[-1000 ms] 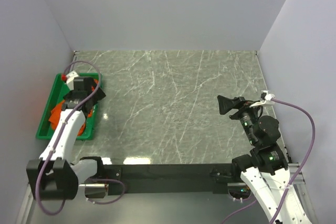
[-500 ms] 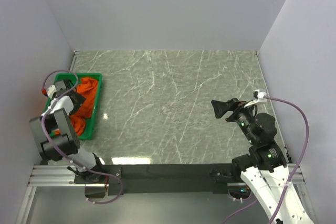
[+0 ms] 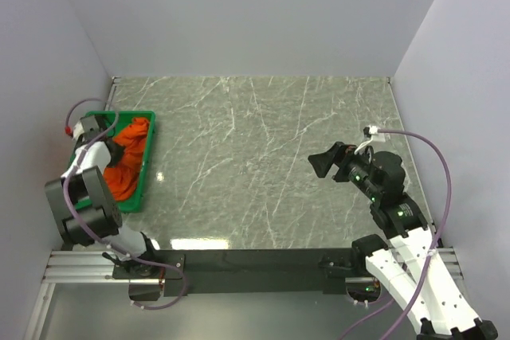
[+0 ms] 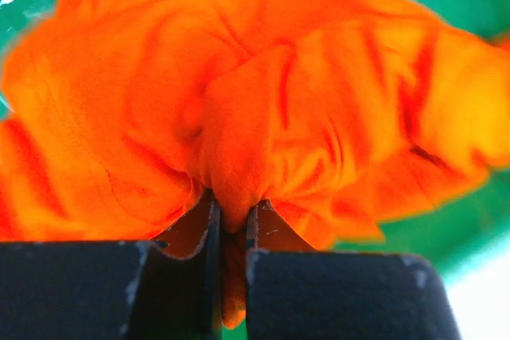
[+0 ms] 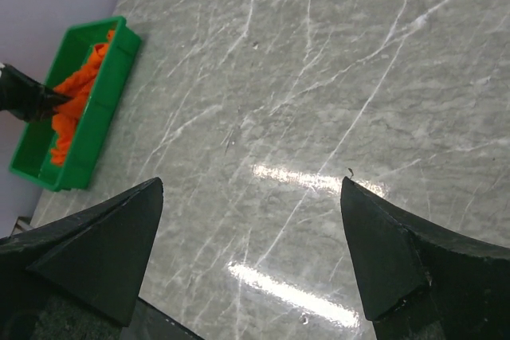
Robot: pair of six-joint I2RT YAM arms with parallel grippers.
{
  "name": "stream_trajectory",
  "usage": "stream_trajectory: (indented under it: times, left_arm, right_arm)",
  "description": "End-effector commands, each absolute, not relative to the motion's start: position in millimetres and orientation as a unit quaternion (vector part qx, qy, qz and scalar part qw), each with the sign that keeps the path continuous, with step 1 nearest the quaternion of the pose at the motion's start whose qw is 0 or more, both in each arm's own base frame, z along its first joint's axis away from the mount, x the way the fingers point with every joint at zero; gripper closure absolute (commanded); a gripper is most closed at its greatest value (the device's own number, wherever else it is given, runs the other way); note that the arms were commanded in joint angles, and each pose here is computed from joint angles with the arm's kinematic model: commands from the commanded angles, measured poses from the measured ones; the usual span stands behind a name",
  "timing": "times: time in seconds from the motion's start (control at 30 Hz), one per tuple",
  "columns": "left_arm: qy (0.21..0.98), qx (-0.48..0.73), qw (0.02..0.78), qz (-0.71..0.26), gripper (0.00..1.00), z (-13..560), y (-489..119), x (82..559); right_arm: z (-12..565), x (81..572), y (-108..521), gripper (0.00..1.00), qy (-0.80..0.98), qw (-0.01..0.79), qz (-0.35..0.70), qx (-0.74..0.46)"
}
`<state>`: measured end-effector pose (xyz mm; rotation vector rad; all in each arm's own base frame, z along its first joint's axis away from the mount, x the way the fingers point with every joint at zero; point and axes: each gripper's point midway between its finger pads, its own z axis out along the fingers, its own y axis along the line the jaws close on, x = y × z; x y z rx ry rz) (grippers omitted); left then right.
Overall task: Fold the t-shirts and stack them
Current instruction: Grab the tshirt from the pile, then move the tshirt to the center of the board
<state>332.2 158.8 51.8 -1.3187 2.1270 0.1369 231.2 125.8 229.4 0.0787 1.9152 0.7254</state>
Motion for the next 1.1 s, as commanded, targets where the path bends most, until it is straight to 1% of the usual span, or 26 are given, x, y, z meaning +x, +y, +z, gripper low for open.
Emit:
stream_trajectory:
  times: [0.0, 0.07, 0.1, 0.13, 0.17, 0.2, 0.23, 0.33, 0.37, 0.4, 0.47, 0.57, 0.6, 0.63, 0.67, 0.7, 0.73, 0.77, 0.8, 0.83, 0.87, 0.9, 0.93, 1.0, 1.03, 1.07]
  left_arm:
    - [0.790, -0.438, 0.429, 0.013, 0.99, 154, 125, 374]
    - [0.775, -0.417, 0.475, 0.009, 0.99, 209, 109, 380]
    - [0.774, -0.389, 0.500, -0.008, 0.99, 235, 83, 383]
    - [0.775, -0.375, 0.508, -0.014, 0.99, 249, 69, 382]
    - [0.764, -0.362, 0.534, -0.025, 0.99, 279, 57, 385]
    - [0.764, -0.338, 0.549, -0.044, 0.99, 297, 32, 386]
    - [0.752, -0.318, 0.572, -0.077, 0.99, 328, 9, 382]
    - [0.743, -0.263, 0.594, -0.165, 0.99, 374, -56, 370]
    - [0.741, -0.245, 0.598, -0.184, 0.99, 384, -72, 366]
    - [0.749, -0.212, 0.592, -0.208, 0.99, 387, -100, 360]
    - [0.756, -0.174, 0.585, -0.236, 0.99, 394, -129, 352]
    - [0.782, -0.084, 0.550, -0.282, 0.99, 379, -194, 338]
    - [0.787, -0.067, 0.544, -0.283, 0.97, 372, -204, 336]
    - [0.800, -0.054, 0.532, -0.274, 0.91, 351, -212, 336]
    - [0.807, -0.042, 0.522, -0.271, 0.79, 339, -219, 336]
    - [0.824, -0.028, 0.503, -0.260, 0.47, 316, -227, 339]
    - [0.840, -0.024, 0.483, -0.247, 0.35, 295, -229, 339]
    - [0.850, -0.026, 0.470, -0.237, 0.27, 280, -230, 340]
    - [0.861, -0.032, 0.452, -0.230, 0.17, 263, -232, 341]
    - [0.872, -0.040, 0.436, -0.219, 0.14, 242, -229, 338]
    - [0.876, -0.046, 0.428, -0.218, 0.11, 233, -229, 335]
    - [0.873, -0.063, 0.427, -0.228, 0.06, 231, -228, 331]
    - [0.877, -0.072, 0.418, -0.226, 0.04, 213, -224, 326]
    - [0.872, -0.092, 0.414, -0.245, 0.03, 207, -221, 316]
    - [0.881, -0.094, 0.398, -0.239, 0.03, 186, -218, 306]
    - [0.885, -0.097, 0.389, -0.237, 0.03, 177, -216, 301]
  right_arm:
    - [268, 231, 125, 0.02, 0.772, 0.555, 0.309, 0.022]
    - [277, 232, 123, 0.02, 0.767, 0.565, 0.305, 0.024]
    - [278, 231, 122, 0.02, 0.767, 0.566, 0.303, 0.024]
    - [280, 231, 121, 0.02, 0.765, 0.569, 0.300, 0.021]
    - [284, 231, 119, 0.02, 0.763, 0.574, 0.297, 0.022]
    - [285, 231, 117, 0.02, 0.763, 0.576, 0.293, 0.024]
    - [286, 231, 114, 0.02, 0.761, 0.581, 0.289, 0.029]
    - [291, 230, 108, 0.02, 0.754, 0.595, 0.277, 0.038]
    - [292, 230, 106, 0.02, 0.752, 0.598, 0.275, 0.040]
    - [295, 231, 103, 0.02, 0.749, 0.603, 0.270, 0.046]
    - [298, 230, 102, 0.02, 0.745, 0.609, 0.270, 0.048]
    - [296, 230, 101, 0.02, 0.748, 0.606, 0.265, 0.048]
    - [295, 231, 100, 0.02, 0.750, 0.605, 0.263, 0.051]
    - [291, 232, 99, 0.02, 0.755, 0.601, 0.258, 0.052]
    - [287, 233, 100, 0.02, 0.759, 0.596, 0.257, 0.048]
    - [281, 234, 102, 0.02, 0.767, 0.588, 0.252, 0.040]
    - [279, 234, 106, 0.02, 0.771, 0.581, 0.258, 0.029]
    - [277, 233, 109, 0.02, 0.775, 0.575, 0.261, 0.020]
    - [269, 235, 113, 0.02, 0.787, 0.559, 0.260, 0.011]
    - [265, 235, 115, 0.02, 0.794, 0.549, 0.261, 0.006]
    - [265, 234, 120, 0.02, 0.798, 0.539, 0.269, -0.003]
    - [252, 237, 123, 0.02, 0.816, 0.515, 0.263, -0.006]
    - [247, 238, 124, 0.01, 0.823, 0.503, 0.263, -0.007]
    - [234, 241, 133, 0.01, 0.840, 0.470, 0.270, -0.015]
    - [229, 242, 137, 0.01, 0.846, 0.458, 0.272, -0.017]
    - [225, 242, 144, 0.02, 0.850, 0.447, 0.277, -0.025]
